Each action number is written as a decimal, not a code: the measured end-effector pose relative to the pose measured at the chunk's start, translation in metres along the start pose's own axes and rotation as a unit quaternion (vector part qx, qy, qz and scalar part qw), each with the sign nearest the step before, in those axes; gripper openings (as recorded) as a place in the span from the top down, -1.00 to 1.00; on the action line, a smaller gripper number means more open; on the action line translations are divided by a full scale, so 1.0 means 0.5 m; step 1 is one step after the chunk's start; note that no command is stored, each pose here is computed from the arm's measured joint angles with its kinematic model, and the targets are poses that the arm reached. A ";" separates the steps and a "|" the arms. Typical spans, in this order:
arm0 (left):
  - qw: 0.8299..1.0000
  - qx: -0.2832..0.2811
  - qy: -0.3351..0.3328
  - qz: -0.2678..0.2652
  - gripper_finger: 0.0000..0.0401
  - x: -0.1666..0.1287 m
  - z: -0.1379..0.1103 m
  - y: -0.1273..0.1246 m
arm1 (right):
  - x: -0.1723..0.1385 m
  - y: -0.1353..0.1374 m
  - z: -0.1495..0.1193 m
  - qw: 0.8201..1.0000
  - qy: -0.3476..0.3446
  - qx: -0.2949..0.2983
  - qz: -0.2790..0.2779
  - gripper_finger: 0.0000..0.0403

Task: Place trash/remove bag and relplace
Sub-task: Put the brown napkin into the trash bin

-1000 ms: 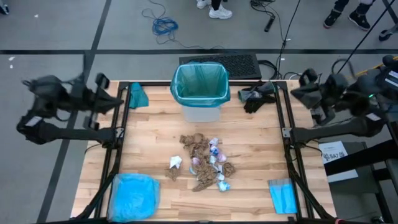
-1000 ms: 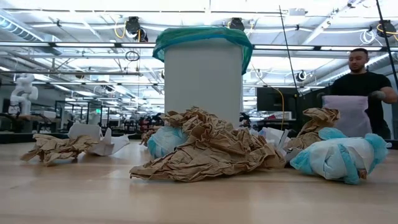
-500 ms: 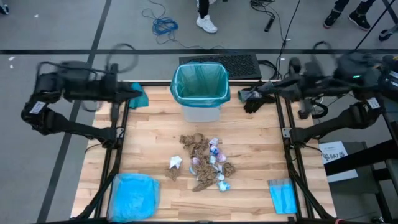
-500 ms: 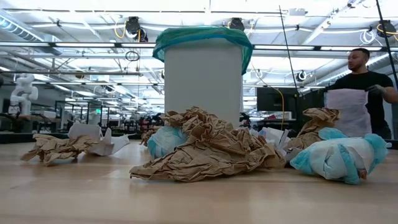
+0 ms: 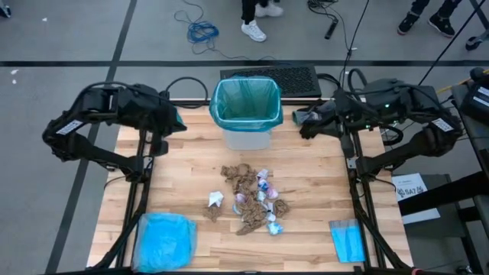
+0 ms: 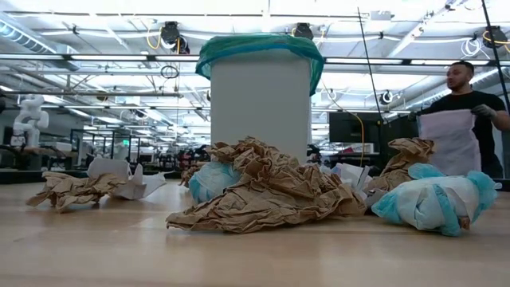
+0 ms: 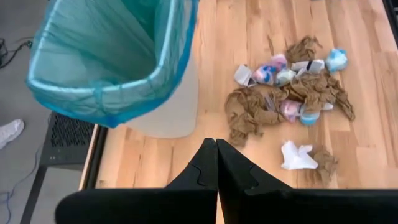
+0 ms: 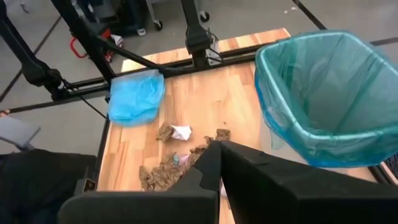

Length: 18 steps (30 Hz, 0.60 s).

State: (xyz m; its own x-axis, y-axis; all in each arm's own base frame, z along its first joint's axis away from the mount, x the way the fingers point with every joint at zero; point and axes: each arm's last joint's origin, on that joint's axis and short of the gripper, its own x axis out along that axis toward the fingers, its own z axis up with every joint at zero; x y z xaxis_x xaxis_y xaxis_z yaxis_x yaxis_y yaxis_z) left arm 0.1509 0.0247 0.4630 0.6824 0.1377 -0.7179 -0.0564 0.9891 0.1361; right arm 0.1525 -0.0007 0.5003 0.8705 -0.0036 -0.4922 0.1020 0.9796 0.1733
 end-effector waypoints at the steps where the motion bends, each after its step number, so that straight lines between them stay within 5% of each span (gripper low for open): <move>1: 1.000 0.000 0.000 -0.001 1.00 0.003 0.002 0.000 | -0.002 0.000 0.000 1.000 -0.001 0.000 0.000 1.00; 18: 1.000 0.000 0.025 -0.004 1.00 0.113 0.063 0.007 | -0.003 0.004 0.020 0.998 -0.054 0.010 0.010 1.00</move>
State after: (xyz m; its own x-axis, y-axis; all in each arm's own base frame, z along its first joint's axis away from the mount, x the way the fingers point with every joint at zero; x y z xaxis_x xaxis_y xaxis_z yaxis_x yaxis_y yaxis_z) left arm 0.2123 0.0344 0.4444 0.6455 0.1325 -0.7522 -0.0511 0.9901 0.1306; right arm 0.1561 -0.0008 0.5099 0.9190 -0.0065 -0.3941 0.0924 0.9755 0.1995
